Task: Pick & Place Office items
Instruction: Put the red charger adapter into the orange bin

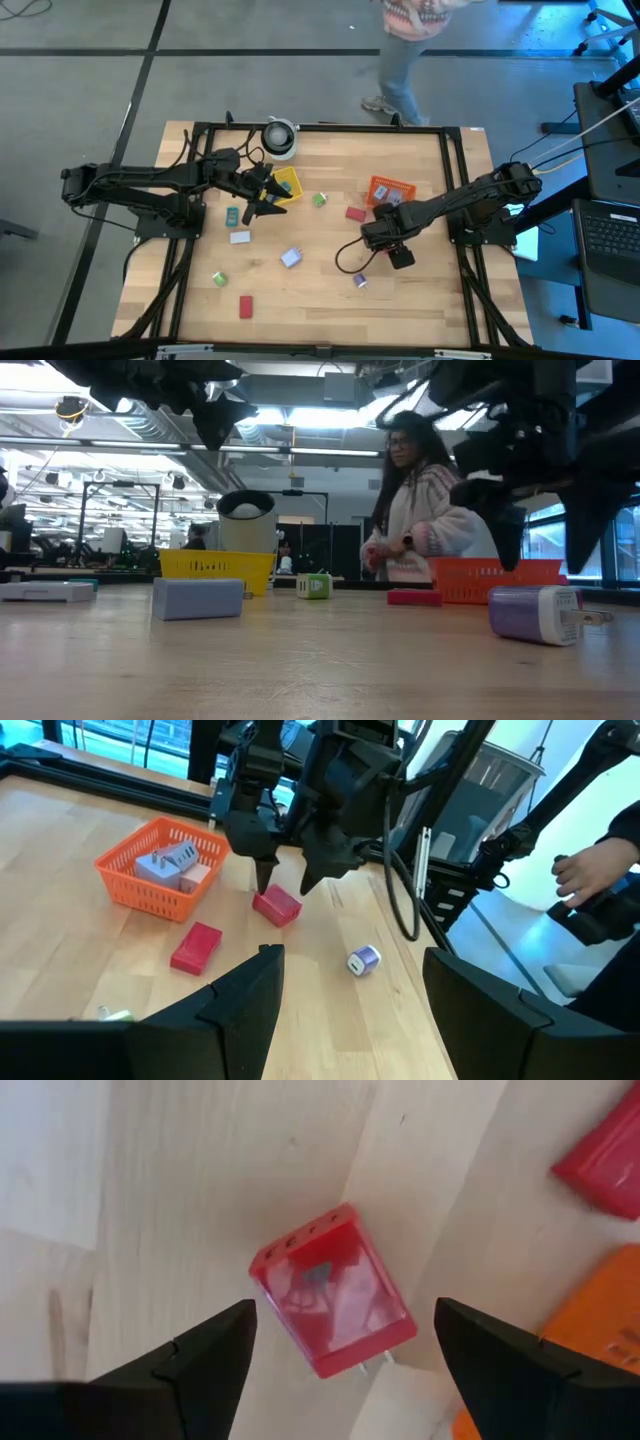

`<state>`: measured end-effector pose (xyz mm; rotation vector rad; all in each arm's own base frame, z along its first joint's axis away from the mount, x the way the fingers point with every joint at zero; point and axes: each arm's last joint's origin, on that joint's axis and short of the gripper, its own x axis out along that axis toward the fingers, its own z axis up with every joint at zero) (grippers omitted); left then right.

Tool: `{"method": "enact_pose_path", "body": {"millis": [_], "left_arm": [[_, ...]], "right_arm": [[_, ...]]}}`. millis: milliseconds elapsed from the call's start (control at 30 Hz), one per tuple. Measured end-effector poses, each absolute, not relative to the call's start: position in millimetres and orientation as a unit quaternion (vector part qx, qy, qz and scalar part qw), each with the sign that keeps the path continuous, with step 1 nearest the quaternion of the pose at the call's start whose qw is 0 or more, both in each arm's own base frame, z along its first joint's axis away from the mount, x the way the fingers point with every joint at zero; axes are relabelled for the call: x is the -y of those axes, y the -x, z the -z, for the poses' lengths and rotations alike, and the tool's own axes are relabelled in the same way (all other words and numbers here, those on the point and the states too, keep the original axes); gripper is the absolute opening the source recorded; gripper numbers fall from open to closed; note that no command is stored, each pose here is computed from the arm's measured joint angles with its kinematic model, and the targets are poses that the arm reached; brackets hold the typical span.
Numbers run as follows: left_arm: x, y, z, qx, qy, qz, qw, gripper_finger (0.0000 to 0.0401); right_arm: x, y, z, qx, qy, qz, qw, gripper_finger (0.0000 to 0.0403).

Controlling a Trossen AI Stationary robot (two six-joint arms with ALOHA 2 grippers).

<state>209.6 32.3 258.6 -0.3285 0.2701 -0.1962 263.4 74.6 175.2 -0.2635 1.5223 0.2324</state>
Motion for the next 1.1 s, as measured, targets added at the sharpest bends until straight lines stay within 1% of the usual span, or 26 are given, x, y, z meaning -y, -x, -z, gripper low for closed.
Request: {"method": "enact_pose_path", "body": {"millis": [367,767,933,1100], "left_arm": [[-32.3,-209.3,-257.8,-0.138,0.164,0.097,0.972,0.0235],[-32.3,-209.3,-257.8,-0.138,0.164,0.097,0.972,0.0235],[-32.3,-209.4,-257.8,-0.138,0.167,0.096,0.972,0.0235],[-32.5,-209.5,-258.2,-0.136,0.171,0.091,0.971,0.0235]], "right_arm": [[-76.2,-256.2,-162.7,-0.69,0.115,-0.11,0.706,0.031],[-74.6,-251.0,-142.2,-0.67,0.104,-0.105,0.728,0.0308],[-73.6,-247.2,-135.8,-0.67,0.102,-0.106,0.728,0.0281],[-73.7,-246.8,-135.7,-0.671,0.099,-0.108,0.727,0.0238]]}}
